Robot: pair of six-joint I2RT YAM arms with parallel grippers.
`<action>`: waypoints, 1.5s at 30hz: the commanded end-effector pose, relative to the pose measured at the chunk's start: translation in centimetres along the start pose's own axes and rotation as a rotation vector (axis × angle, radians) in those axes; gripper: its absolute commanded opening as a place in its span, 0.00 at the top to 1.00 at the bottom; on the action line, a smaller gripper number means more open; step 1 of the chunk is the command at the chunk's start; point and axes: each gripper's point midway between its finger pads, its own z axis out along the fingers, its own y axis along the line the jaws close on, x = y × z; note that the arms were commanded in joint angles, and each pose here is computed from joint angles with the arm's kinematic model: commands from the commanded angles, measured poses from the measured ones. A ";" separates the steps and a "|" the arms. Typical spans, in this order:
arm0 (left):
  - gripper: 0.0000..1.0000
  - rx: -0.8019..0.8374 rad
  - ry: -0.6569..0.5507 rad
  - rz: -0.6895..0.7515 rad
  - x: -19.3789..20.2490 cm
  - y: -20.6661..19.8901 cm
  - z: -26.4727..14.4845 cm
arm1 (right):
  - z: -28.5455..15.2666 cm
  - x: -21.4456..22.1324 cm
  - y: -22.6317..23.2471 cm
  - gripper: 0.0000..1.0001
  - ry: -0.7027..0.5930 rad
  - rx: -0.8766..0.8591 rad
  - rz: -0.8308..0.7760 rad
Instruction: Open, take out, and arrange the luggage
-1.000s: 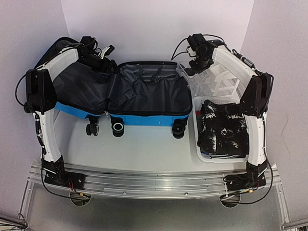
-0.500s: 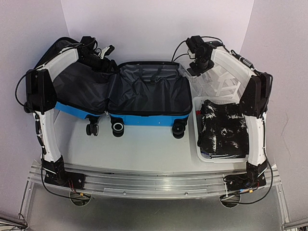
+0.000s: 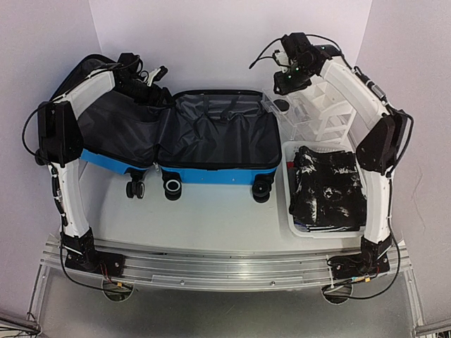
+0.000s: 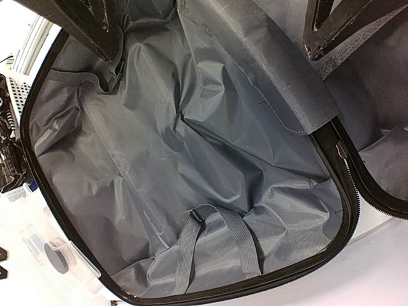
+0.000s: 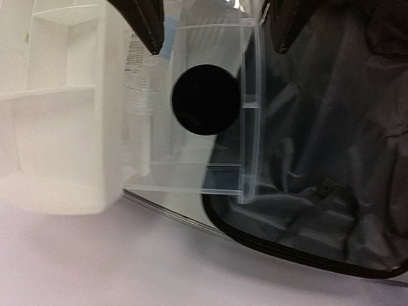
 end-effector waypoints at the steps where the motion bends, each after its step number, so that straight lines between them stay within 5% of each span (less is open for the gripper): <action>1: 0.00 -0.006 -0.059 0.020 -1.7 -1.0 -2.3 | -2.7 0.5 9.1 0.65 -0.023 -0.321 -0.098; 12: 0.00 -0.011 -0.053 0.017 -1.4 -1.0 -2.4 | 5.3 3.2 3.9 0.93 0.098 0.131 -0.166; 23: 0.00 -0.023 -0.045 0.024 -1.1 -1.0 -2.6 | 6.5 4.9 -5.4 1.00 0.168 0.410 -0.072; 32: 0.00 -0.028 -0.045 0.019 -1.2 -1.0 -2.7 | 10.4 7.6 -10.7 1.00 0.281 0.432 -0.108; 45: 0.00 -0.051 -0.009 -0.016 -0.1 -0.2 -2.1 | 11.6 6.3 -13.3 1.00 0.226 0.244 -0.040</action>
